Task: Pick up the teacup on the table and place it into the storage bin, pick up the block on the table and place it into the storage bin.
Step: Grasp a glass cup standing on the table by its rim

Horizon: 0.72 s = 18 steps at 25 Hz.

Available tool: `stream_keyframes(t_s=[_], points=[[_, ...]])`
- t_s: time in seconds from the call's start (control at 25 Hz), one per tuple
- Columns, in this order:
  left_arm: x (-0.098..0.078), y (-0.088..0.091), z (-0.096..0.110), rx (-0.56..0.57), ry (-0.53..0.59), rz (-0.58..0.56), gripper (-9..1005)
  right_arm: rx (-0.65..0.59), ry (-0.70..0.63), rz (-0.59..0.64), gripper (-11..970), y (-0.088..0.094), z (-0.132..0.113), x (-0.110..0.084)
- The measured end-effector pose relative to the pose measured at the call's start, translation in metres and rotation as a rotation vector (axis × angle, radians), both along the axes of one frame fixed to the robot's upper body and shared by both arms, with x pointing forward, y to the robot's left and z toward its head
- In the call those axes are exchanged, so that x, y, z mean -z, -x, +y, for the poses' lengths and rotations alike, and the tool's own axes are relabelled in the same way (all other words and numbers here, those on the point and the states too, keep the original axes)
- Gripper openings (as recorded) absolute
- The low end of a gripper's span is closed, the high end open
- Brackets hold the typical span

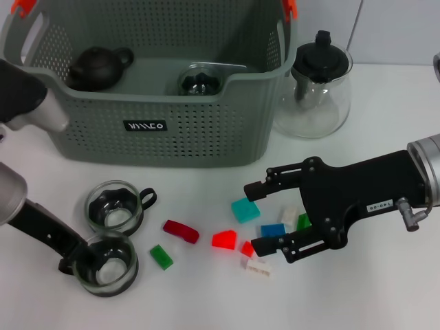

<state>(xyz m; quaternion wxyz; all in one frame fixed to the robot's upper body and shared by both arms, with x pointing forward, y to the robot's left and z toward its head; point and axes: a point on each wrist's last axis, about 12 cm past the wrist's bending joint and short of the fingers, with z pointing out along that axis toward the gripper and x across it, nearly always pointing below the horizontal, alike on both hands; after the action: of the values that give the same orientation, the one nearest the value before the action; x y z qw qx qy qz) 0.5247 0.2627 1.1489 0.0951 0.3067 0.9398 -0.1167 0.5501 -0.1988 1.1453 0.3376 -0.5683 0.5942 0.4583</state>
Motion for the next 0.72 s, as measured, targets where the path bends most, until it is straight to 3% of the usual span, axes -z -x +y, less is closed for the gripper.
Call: stream_keyframes(t_s=[0.4, 0.72], points=[[0.019, -0.006, 0.005, -0.027, -0.066, 0.000, 711, 0.006, -0.006, 0.001, 837, 0.001, -0.001, 0.001], [0.023, -0.008, -0.002, -0.007, -0.067, -0.004, 704, 0.011, -0.009, 0.006, 838, 0.002, -0.003, 0.002]])
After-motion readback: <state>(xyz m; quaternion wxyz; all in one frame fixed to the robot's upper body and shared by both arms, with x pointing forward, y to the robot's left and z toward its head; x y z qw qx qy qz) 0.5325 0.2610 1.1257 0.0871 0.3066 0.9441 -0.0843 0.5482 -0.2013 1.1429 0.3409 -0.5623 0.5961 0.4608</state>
